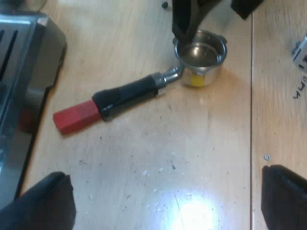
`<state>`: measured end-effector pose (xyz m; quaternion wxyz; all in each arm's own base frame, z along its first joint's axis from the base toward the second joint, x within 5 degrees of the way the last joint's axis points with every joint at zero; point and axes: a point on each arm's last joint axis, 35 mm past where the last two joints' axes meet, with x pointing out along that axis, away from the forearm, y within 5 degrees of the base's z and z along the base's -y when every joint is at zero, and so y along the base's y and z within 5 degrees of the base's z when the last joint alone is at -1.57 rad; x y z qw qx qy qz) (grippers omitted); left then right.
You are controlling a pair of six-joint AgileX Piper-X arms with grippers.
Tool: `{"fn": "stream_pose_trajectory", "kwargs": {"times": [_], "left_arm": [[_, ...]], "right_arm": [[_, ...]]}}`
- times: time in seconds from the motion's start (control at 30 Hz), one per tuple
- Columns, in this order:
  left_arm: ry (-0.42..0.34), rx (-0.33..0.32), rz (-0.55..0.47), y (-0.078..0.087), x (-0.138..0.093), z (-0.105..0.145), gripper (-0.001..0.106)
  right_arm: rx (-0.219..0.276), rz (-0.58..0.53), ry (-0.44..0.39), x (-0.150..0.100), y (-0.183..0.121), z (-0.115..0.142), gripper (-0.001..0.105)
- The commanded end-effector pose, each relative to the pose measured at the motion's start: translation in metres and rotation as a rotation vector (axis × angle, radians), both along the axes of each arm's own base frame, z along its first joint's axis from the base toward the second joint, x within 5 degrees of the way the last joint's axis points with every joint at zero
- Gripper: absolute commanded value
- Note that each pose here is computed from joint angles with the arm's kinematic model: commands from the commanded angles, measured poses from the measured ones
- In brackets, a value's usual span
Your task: Put the handle in the coffee machine
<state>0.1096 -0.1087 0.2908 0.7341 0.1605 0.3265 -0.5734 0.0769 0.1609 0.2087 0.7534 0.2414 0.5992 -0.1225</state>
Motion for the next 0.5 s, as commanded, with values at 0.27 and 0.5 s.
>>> {"fn": "stream_pose_trajectory", "kwargs": {"times": [0.27, 0.5], "left_arm": [[-0.017, -0.022, 0.010, -0.001, 0.000, 0.005, 0.080], [-0.017, -0.022, 0.010, -0.001, 0.000, 0.005, 0.080]], "right_arm": [[0.009, 0.054, 0.049, 0.003, 0.009, -0.009, 0.082], [-0.034, 0.044, 0.034, 0.004, 0.008, -0.012, 0.082]]}}
